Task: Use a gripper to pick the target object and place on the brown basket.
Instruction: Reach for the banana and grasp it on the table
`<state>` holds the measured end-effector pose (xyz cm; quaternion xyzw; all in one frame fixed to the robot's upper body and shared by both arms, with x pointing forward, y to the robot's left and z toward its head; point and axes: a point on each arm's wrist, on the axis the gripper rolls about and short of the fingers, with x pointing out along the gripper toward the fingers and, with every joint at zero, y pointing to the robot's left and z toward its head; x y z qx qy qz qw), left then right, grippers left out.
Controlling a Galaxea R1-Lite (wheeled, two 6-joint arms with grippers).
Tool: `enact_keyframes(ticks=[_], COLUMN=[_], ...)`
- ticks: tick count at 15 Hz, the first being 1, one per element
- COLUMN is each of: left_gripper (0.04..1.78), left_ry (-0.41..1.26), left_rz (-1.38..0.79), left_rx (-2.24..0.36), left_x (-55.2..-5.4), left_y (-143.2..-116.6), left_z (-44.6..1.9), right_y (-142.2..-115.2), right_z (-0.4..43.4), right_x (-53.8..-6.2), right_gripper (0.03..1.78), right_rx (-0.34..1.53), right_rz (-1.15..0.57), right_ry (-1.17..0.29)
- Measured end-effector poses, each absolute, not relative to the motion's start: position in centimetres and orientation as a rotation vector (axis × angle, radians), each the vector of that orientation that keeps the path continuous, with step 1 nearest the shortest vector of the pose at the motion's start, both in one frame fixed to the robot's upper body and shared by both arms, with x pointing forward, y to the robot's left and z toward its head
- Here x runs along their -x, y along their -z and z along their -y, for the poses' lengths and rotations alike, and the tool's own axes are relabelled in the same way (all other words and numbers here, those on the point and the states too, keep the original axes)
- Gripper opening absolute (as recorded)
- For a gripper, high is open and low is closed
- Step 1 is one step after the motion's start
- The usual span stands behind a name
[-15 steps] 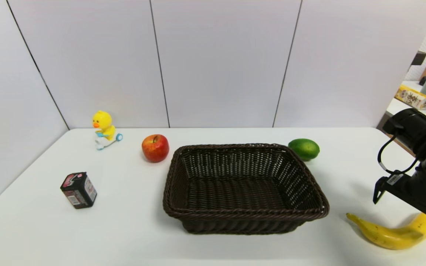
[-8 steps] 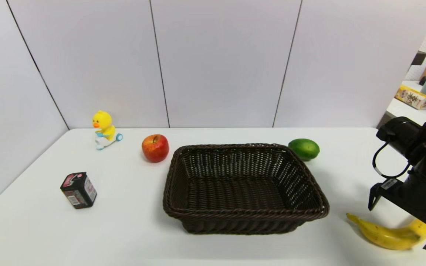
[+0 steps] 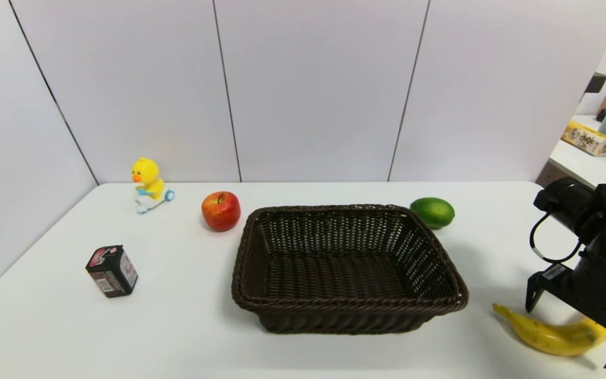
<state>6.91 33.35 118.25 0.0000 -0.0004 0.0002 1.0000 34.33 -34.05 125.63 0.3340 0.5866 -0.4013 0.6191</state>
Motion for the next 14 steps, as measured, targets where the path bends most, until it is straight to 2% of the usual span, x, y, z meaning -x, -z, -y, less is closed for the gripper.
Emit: enact_keyframes(ticks=[1, 4, 8, 9, 14], left_gripper=[1.69, 1.69, 1.69, 1.69, 1.69], left_ry=[0.0, -0.001, -0.001, -0.001, -0.001], left_rz=[0.001, 0.001, 0.001, 0.001, 0.001], left_rx=[0.0, 0.0, 0.0, 0.0, 0.0], left_x=[-6.91, -6.91, -6.91, -6.91, -6.91], left_y=[-118.25, -118.25, -118.25, -118.25, -118.25], left_z=[-33.35, -33.35, -33.35, -33.35, -33.35], right_y=[-125.55, -125.34, -125.21, -125.19, -125.2], right_z=[34.04, 34.01, 34.0, 33.99, 33.97], right_x=[-34.33, -34.37, -34.45, -34.46, -34.48], right_gripper=[1.7, 1.18, 0.73, 0.47, 0.47], right_rx=[-0.771, -0.778, -0.808, -0.811, -0.807], right_rz=[-1.352, -1.366, -1.371, -1.373, -1.373], right_ry=[0.93, 0.931, 0.94, 0.938, 0.936])
